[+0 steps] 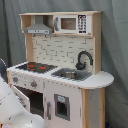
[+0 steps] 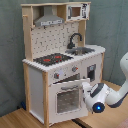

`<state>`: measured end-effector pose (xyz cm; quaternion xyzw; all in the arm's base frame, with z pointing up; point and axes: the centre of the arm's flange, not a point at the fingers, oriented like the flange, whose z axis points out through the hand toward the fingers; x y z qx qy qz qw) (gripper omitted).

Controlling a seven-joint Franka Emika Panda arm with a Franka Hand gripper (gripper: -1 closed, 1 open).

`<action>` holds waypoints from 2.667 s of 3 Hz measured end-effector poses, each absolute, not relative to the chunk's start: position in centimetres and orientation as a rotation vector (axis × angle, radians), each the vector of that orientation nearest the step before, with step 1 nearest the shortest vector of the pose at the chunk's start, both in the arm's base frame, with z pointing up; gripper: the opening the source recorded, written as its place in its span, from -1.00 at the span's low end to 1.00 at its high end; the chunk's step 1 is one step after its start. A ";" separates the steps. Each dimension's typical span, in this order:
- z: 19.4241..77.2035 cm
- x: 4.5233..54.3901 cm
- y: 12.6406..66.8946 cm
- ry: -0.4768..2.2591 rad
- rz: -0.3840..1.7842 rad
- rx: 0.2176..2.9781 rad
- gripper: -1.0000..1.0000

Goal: Play with the kitchen

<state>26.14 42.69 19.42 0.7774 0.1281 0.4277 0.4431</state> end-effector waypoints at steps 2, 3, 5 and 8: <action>20.6 33.2 38.9 0.251 1.044 1.959 1.00; 21.4 35.3 38.6 0.284 1.080 1.976 1.00; 23.2 29.2 44.7 0.472 1.205 1.919 1.00; 25.2 25.5 45.9 0.697 1.091 1.637 1.00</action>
